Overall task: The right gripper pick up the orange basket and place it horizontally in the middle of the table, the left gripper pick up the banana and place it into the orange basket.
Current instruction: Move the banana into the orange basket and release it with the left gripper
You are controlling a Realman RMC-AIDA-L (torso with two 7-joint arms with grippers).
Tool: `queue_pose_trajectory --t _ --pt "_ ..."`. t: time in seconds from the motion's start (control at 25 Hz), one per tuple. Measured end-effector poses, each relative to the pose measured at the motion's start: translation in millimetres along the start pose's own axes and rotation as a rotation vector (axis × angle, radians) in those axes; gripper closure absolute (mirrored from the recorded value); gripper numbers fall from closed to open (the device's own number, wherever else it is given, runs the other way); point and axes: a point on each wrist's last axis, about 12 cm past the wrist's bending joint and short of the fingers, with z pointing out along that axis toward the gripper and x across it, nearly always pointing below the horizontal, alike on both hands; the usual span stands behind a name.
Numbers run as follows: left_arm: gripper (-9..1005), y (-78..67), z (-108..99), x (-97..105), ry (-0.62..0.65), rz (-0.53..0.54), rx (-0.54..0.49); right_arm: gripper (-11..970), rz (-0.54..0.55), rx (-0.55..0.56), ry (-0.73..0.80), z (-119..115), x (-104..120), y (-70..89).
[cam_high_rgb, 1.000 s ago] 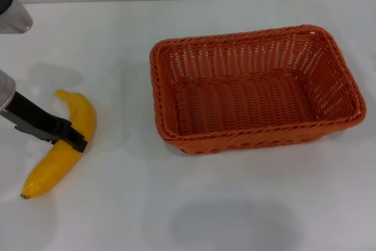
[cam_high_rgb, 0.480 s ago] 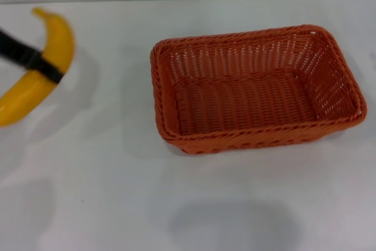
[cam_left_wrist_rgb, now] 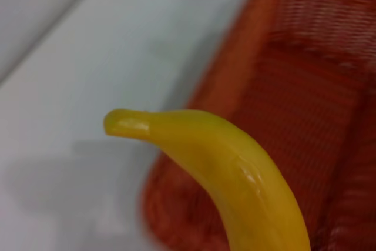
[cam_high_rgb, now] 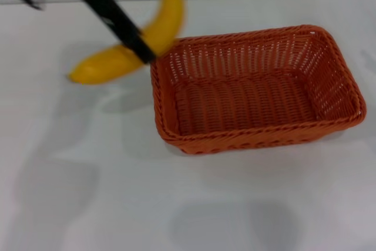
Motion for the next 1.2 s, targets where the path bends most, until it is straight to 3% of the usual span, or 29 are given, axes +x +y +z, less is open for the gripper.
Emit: queue_pose_trajectory --t 0.12,0.32,0.52,1.16,1.2 --pt "447 -22.6 21.3 -23.4 0.020 0.107 0.047 82 0.003 -0.009 -0.004 3.0 -0.4 1.3" --pt "433 -42.4 44.4 -44.1 -0.002 0.219 0.052 83 0.007 -0.028 -0.007 5.9 -0.1 4.1" --pt "418 -47.7 58.7 -50.5 -0.053 0.251 0.070 83 0.015 -0.045 -0.008 4.9 1.7 7.1" --pt "372 -51.1 68.3 -48.3 -0.110 0.264 0.098 85 0.028 -0.051 -0.004 1.9 6.3 9.4" --pt "304 -51.4 68.4 -47.5 -0.115 0.264 0.100 85 0.027 -0.050 -0.003 1.6 6.4 9.2"
